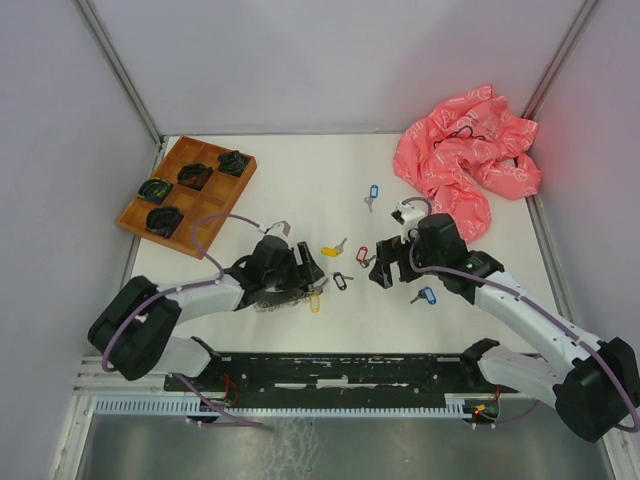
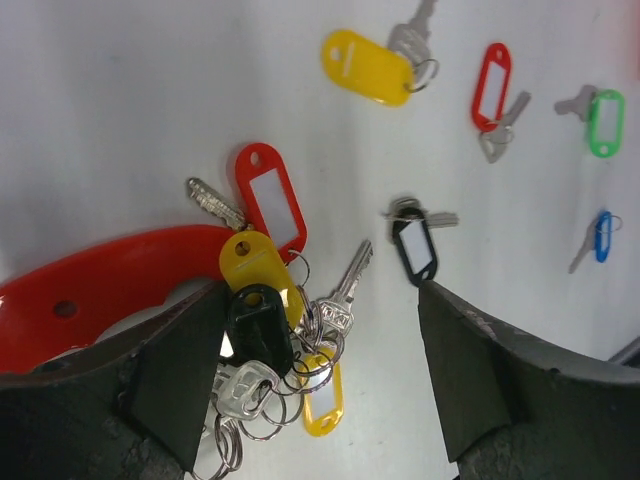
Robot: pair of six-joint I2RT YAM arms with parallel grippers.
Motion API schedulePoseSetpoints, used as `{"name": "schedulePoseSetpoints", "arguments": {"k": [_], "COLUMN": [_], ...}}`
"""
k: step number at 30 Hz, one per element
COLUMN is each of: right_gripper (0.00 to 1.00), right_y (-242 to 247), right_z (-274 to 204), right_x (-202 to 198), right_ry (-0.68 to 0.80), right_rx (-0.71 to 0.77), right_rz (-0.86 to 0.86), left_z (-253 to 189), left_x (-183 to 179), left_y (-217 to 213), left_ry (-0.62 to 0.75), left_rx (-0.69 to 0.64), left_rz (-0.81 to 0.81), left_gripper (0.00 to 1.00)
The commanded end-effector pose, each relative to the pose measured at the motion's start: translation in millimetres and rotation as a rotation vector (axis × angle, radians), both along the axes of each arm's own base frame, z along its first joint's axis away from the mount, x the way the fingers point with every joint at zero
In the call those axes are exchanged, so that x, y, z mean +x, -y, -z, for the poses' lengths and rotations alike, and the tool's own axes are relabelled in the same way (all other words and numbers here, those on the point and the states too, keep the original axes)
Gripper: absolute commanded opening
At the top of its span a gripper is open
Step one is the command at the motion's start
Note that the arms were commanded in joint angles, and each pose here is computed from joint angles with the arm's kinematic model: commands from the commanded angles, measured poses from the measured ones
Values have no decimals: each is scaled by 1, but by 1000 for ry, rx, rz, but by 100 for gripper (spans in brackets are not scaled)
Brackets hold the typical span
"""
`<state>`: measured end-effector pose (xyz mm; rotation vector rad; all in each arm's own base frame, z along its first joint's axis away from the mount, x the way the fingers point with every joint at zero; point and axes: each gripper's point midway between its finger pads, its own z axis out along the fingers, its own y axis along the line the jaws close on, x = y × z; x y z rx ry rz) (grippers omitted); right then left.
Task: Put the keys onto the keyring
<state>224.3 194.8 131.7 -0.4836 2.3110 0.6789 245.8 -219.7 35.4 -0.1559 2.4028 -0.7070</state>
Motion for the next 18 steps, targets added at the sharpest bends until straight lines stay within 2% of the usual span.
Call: {"name": "schedulePoseSetpoints", "arguments": {"k": [1, 5, 9, 13, 18], "right_gripper": [100, 100, 100, 100, 99], "right_y": [-12, -19, -34, -57, -91], "right_z": [0, 10, 21, 35, 44], "right_x": [7, 2, -3, -10, -11], "right_ry": [50, 44, 26, 3, 22], "right_rx": [20, 11, -6, -13, -58], "right_rz": [-14, -39, -86, -152, -204], "left_z": [-16, -19, -31, -39, -47], "left_x": [11, 25, 34, 36, 42], "left_y": [55, 75, 73, 47, -9], "left_ry": [-9, 4, 58, 91, 161], "left_rx": [-166, -176, -144, -53, 133], "left_rz": [65, 106, 107, 74, -33], "left_gripper": [83, 79, 79, 80, 70]}}
